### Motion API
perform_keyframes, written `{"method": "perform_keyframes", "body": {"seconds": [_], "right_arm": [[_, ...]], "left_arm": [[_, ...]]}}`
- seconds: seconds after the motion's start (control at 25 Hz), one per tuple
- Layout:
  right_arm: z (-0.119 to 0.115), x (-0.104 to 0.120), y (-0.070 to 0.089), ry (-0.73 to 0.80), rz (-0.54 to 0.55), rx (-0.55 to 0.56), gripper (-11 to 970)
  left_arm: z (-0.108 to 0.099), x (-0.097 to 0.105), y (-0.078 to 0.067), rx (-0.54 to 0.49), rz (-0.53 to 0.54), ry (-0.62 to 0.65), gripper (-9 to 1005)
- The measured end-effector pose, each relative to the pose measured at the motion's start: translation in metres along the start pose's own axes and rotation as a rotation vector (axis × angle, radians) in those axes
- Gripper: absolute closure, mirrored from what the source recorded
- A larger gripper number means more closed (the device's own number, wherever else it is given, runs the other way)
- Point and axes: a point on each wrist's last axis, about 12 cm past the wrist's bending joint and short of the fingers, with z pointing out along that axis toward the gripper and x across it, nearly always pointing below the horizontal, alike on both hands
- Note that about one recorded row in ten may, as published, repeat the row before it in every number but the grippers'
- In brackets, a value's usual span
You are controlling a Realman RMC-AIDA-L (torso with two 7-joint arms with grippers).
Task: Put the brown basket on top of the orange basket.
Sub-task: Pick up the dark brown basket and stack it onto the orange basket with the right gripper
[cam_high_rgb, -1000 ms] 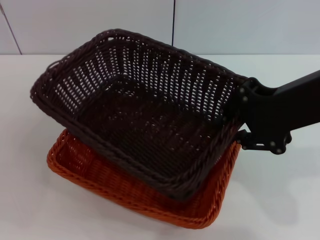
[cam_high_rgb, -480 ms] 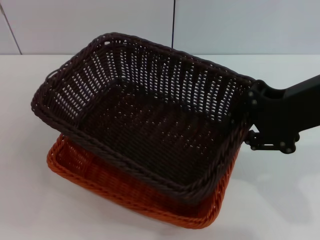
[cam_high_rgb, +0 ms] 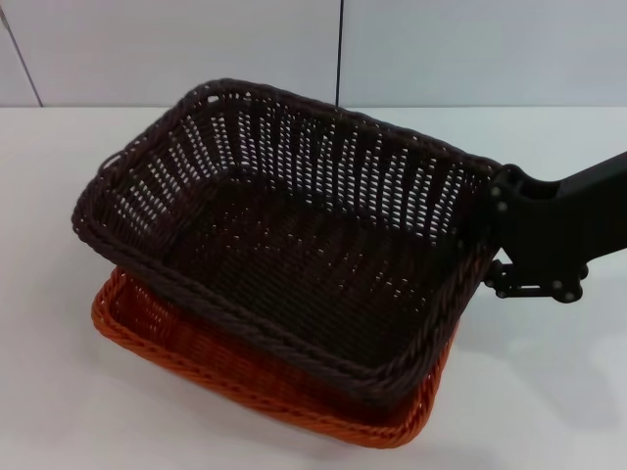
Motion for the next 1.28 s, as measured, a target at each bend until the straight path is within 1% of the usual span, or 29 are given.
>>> {"method": "perform_keyframes", "body": {"seconds": [0.16,0.44,0.84,1.04,1.28], "right_arm": [[0.003,0.004,0.003,-0.014,0.006,-0.007,726],[0.013,0.014,0.009,-0.017,0.022,-0.049,728],[0.024,0.025,0.014,-0.020,0.037,-0.046,743],[0.028,0.027,0.017,-0.028,0.027,-0.049,748],[0.030,0.026,0.022,-0.037,0.041,-0.058,749]], "left_arm": [[-0.002,0.001,0.000,-0.002,-0.001,0.002,232],[-0.004,0.001,0.002,-0.006,0.000,0.001,232],[-0.005,0.001,0.002,-0.006,-0.002,-0.003,232],[-0.004,0.000,0.003,-0.006,0.000,-0.001,232],[-0.003,0.000,0.004,-0.007,0.004,0.002,231]]}}
